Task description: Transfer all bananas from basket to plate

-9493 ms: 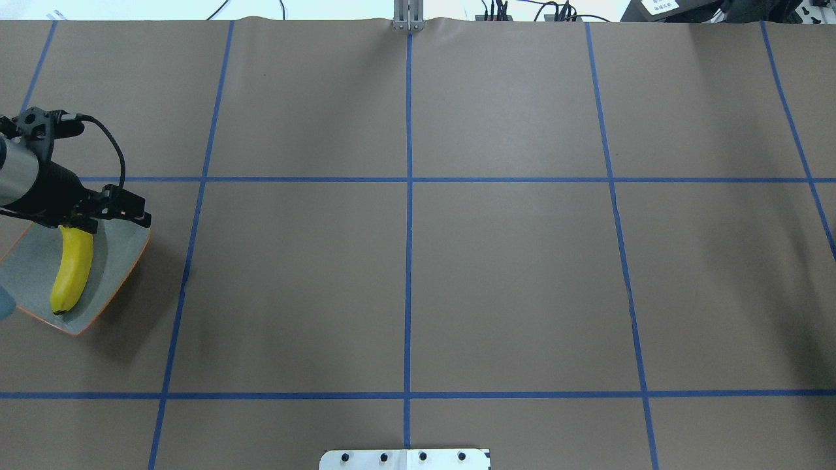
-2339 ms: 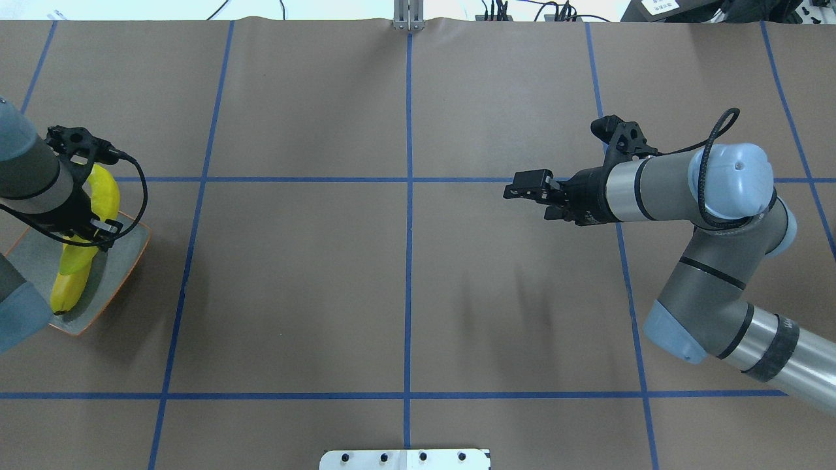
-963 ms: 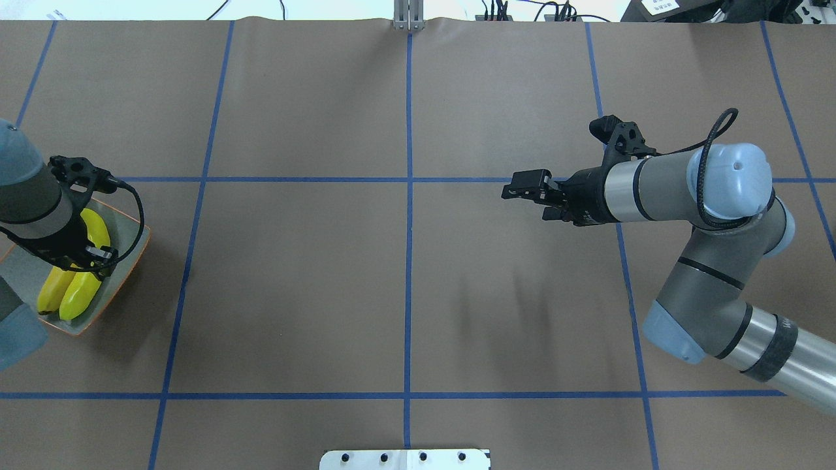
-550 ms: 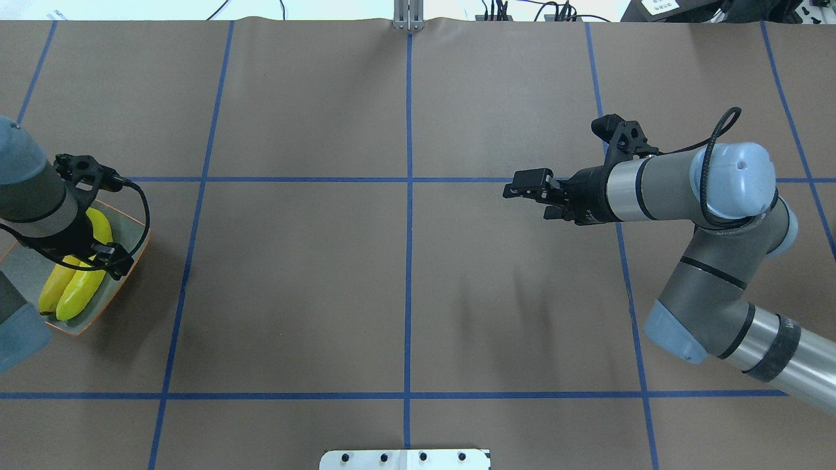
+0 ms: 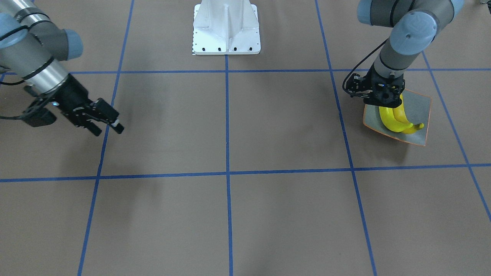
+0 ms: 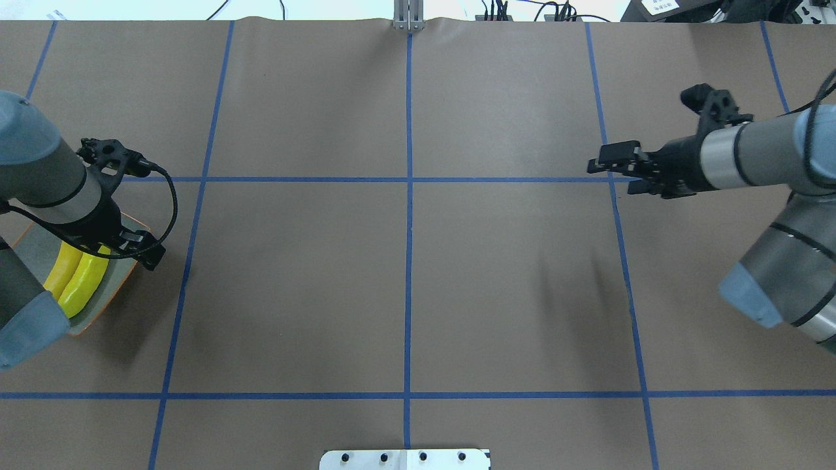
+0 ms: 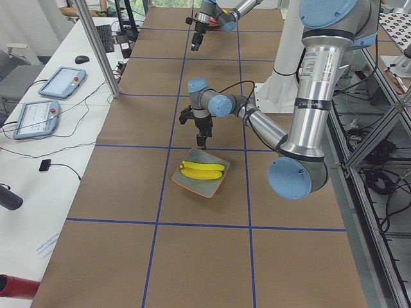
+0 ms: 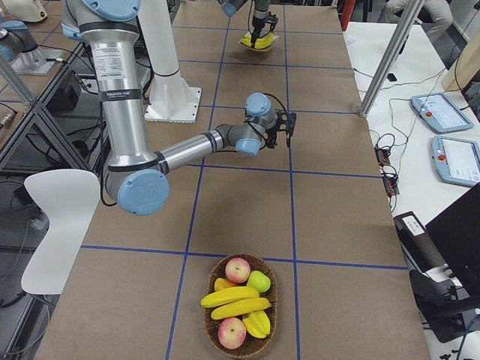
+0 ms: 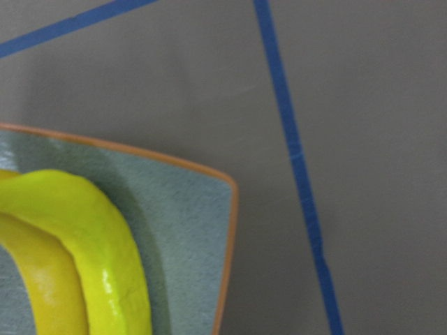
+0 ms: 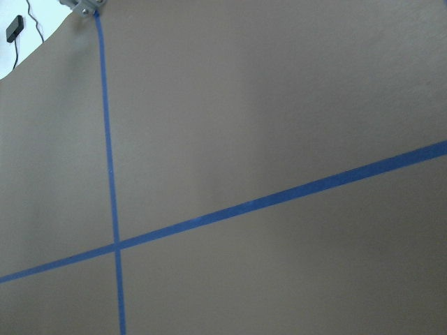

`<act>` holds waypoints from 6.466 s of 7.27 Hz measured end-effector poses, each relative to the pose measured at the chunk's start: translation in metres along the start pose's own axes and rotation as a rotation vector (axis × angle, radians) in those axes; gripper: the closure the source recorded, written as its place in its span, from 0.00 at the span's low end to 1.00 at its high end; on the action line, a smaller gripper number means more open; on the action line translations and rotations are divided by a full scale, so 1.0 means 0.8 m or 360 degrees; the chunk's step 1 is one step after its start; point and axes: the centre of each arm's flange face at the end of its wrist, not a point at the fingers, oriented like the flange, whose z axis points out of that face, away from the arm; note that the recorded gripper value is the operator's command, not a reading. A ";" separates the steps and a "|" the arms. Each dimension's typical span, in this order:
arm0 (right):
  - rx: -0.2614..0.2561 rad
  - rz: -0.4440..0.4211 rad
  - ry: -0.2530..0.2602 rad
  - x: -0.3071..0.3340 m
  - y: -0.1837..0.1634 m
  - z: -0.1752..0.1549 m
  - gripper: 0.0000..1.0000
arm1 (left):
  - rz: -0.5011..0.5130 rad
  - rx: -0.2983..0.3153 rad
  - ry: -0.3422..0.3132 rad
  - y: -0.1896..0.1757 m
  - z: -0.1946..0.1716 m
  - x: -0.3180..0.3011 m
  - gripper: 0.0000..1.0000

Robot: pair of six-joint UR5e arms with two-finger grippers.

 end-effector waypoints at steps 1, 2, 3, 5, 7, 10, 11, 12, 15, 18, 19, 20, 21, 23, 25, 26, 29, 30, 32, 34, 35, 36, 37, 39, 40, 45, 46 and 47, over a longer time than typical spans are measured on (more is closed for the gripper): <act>-0.0008 -0.0079 0.0091 0.085 -0.042 -0.039 0.00 | 0.0005 0.0006 0.0007 -0.002 -0.002 0.004 0.01; -0.0011 -0.0140 0.0174 0.172 -0.068 -0.076 0.00 | -0.0004 0.0008 0.0010 -0.004 -0.002 0.005 0.01; -0.0010 -0.0223 0.0269 0.261 -0.074 -0.111 0.00 | -0.0028 0.0011 0.0013 -0.005 -0.003 0.007 0.01; -0.0053 -0.0392 0.0444 0.398 -0.052 -0.171 0.00 | -0.0071 0.0011 0.0015 -0.010 -0.001 0.010 0.01; -0.0118 -0.0522 0.0559 0.484 -0.015 -0.218 0.00 | -0.0085 -0.0002 0.0006 -0.013 0.006 0.007 0.01; -0.0198 -0.0668 0.0720 0.559 0.039 -0.249 0.00 | -0.0091 -0.0007 0.0002 -0.014 0.009 0.006 0.01; -0.0203 -0.0706 0.0803 0.574 0.045 -0.253 0.00 | -0.0092 -0.0007 0.0002 -0.014 0.009 0.006 0.01; -0.0218 -0.0733 0.0846 0.587 0.047 -0.252 0.00 | -0.0093 -0.0007 0.0003 -0.014 0.009 0.007 0.01; -0.0245 -0.0729 0.0873 0.605 0.047 -0.247 0.02 | -0.0094 -0.0006 0.0003 -0.013 0.008 0.007 0.01; -0.0267 -0.0715 0.0875 0.617 0.051 -0.244 0.23 | -0.0100 0.0003 0.0010 -0.012 0.003 0.010 0.01; -0.0272 -0.0712 0.0876 0.619 0.052 -0.243 0.30 | -0.0122 0.0007 0.0013 -0.012 0.002 0.011 0.01; -0.0272 -0.0711 0.0876 0.620 0.052 -0.243 0.66 | -0.0140 0.0012 0.0017 -0.011 -0.001 0.013 0.01; -0.0270 -0.0711 0.0874 0.619 0.050 -0.242 1.00 | -0.0148 0.0015 0.0019 -0.010 -0.002 0.013 0.01; -0.0258 -0.0719 0.0859 0.611 0.040 -0.240 1.00 | -0.0148 0.0024 0.0026 -0.009 -0.007 0.015 0.01; -0.0244 -0.0748 0.0780 0.589 0.018 -0.234 1.00 | -0.0144 0.0036 0.0036 -0.006 -0.014 0.018 0.01; -0.0241 -0.0758 0.0728 0.579 0.011 -0.233 1.00 | -0.0142 0.0039 0.0038 -0.006 -0.016 0.019 0.01; -0.0197 -0.0693 0.0519 0.554 0.001 -0.257 1.00 | -0.0144 0.0035 0.0037 -0.006 -0.014 0.019 0.01; -0.0174 -0.0674 0.0489 0.540 -0.007 -0.269 1.00 | -0.0144 0.0034 0.0037 -0.007 -0.013 0.019 0.01; -0.0143 -0.0659 0.0444 0.495 -0.047 -0.283 1.00 | -0.0139 0.0041 0.0044 -0.011 -0.015 0.023 0.01; -0.0139 -0.0562 0.0311 0.435 -0.094 -0.282 1.00 | -0.0113 0.0066 0.0082 -0.021 -0.028 0.040 0.01; -0.0149 -0.0481 0.0240 0.396 -0.109 -0.271 1.00 | -0.0095 0.0072 0.0120 -0.026 -0.037 0.052 0.01; -0.0177 -0.0415 0.0187 0.343 -0.120 -0.252 1.00 | -0.0086 0.0088 0.0158 -0.034 -0.048 0.067 0.01; -0.0209 -0.0354 0.0141 0.277 -0.130 -0.225 1.00 | -0.0105 0.0123 0.0203 -0.045 -0.063 0.086 0.01; -0.0262 -0.0254 0.0057 0.124 -0.127 -0.150 1.00 | -0.0211 0.0219 0.0397 -0.069 -0.075 0.116 0.01; -0.0252 -0.0204 0.0044 0.053 -0.111 -0.105 1.00 | -0.0261 0.0266 0.0505 -0.079 -0.071 0.122 0.01; -0.0201 -0.0131 -0.0085 -0.195 0.028 0.035 1.00 | -0.0413 0.0398 0.0844 -0.128 -0.109 0.192 0.01; -0.0193 -0.0088 -0.0109 -0.218 0.059 0.044 1.00 | -0.0449 0.0424 0.0965 -0.143 -0.114 0.214 0.01; -0.0204 -0.0026 -0.0133 -0.233 0.080 0.046 1.00 | -0.0488 0.0435 0.1086 -0.157 -0.121 0.237 0.01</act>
